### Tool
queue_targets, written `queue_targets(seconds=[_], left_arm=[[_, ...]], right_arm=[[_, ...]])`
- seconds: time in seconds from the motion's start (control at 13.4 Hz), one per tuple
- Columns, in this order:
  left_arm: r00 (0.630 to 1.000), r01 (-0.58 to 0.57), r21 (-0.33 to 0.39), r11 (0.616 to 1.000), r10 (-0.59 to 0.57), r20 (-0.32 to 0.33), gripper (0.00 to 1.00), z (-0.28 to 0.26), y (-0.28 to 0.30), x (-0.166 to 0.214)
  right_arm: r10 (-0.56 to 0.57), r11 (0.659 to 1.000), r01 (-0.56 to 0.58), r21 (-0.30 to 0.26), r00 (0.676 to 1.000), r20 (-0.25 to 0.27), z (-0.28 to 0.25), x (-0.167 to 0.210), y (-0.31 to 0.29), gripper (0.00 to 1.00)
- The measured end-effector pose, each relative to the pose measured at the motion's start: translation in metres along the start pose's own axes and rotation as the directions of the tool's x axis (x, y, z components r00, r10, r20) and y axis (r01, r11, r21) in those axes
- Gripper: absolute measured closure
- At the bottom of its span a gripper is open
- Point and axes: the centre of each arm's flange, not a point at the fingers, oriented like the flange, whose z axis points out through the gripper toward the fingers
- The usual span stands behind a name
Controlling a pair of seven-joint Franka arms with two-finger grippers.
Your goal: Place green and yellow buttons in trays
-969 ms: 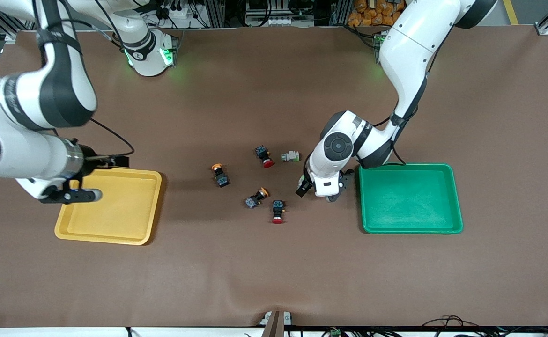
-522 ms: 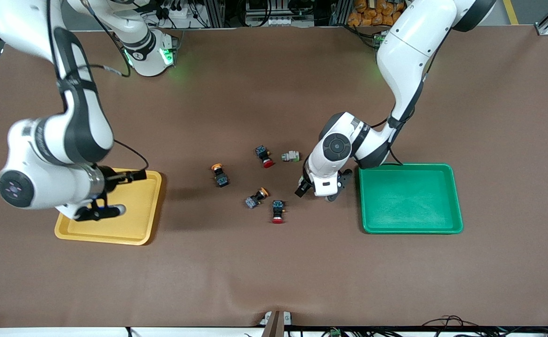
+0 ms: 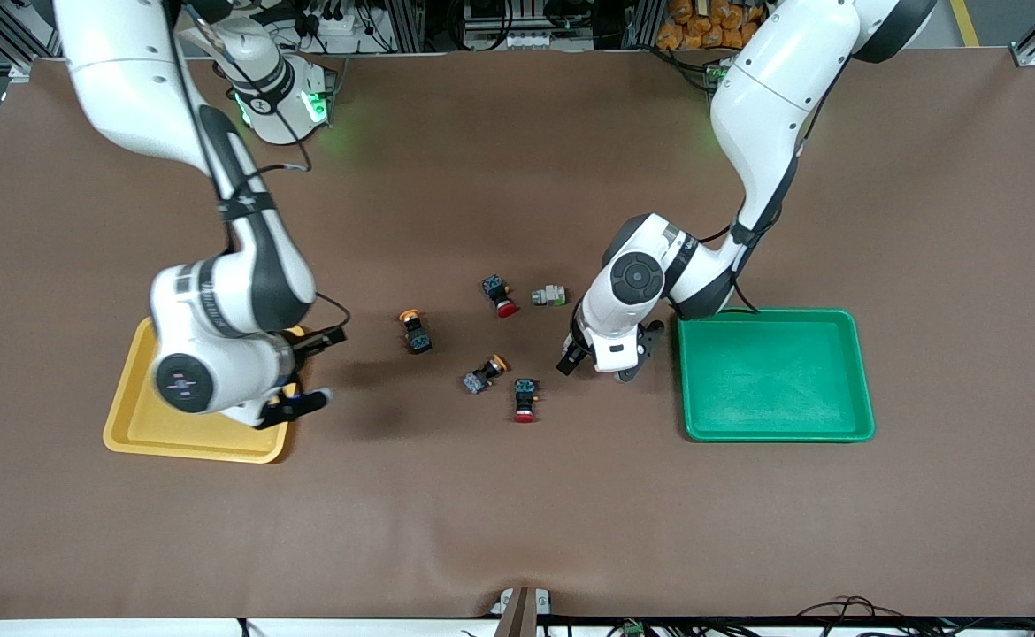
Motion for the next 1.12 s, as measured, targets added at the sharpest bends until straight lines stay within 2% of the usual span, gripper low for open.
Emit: queue_targets(seconds=[0.37,0.6,0.82,1.04,1.12], left_arm=[[1.000,0.002,-0.014,1.000,-0.002,0.001,0.00,0.003,0.001,0.000],[1.000,0.004,-0.013,1.000,-0.004,0.003,0.00,0.009,0.000,0.001],[1.000,0.004,-0.010,1.000,-0.004,0.004,0.00,0.011,-0.001,0.001],[1.000,0.003,-0.010,1.000,-0.003,0.004,0.28,0.012,-0.001,0.000],[1.000,0.001,-0.011,1.000,-0.001,0.004,0.33,0.011,-0.001,0.000]], right_arm=[[0.018,0.999,-0.019,-0.034,1.000,-0.018,0.018,0.008,-0.051,0.00],[-0.005,0.998,0.002,-0.055,0.998,-0.056,0.056,0.012,-0.069,0.00],[-0.014,0.997,0.009,-0.074,0.998,-0.056,0.082,0.009,-0.095,0.00],[0.002,0.995,-0.012,-0.094,0.994,-0.106,0.102,0.008,-0.132,0.00],[-0.003,0.995,-0.010,-0.101,0.992,-0.126,0.113,0.007,-0.142,0.00]])
